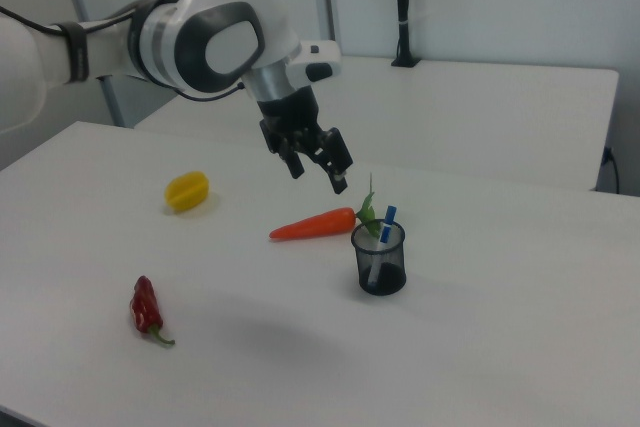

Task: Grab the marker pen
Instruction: 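Move the gripper over the black mesh pen cup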

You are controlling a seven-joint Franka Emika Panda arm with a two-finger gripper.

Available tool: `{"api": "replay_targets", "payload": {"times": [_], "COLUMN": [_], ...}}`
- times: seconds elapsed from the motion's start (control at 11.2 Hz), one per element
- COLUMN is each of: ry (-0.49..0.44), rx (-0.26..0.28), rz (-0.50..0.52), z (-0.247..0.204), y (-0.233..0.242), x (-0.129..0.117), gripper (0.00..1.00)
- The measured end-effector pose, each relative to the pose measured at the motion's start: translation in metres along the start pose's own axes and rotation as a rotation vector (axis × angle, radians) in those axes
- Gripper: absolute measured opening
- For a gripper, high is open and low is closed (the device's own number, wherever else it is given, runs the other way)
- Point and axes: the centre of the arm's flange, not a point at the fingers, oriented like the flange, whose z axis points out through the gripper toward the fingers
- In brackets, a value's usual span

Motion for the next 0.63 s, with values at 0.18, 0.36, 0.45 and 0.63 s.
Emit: {"api": "replay_targets", "payload": {"times": [0.18,0.36,0.45,0.63], "ry": [0.069,0.145,0.172,0.204], "rx": [-0.005,-0.005,-0.005,-0.007], "rz": [0.023,0.045,0.049,0.045], "z": [0.013,0.027,0.038,0.064], "y": [0.009,0.007,0.005,0.0], "x": [0.014,0.027,0.033,0.042], "gripper": [1.0,1.0,1.0,1.0]}}
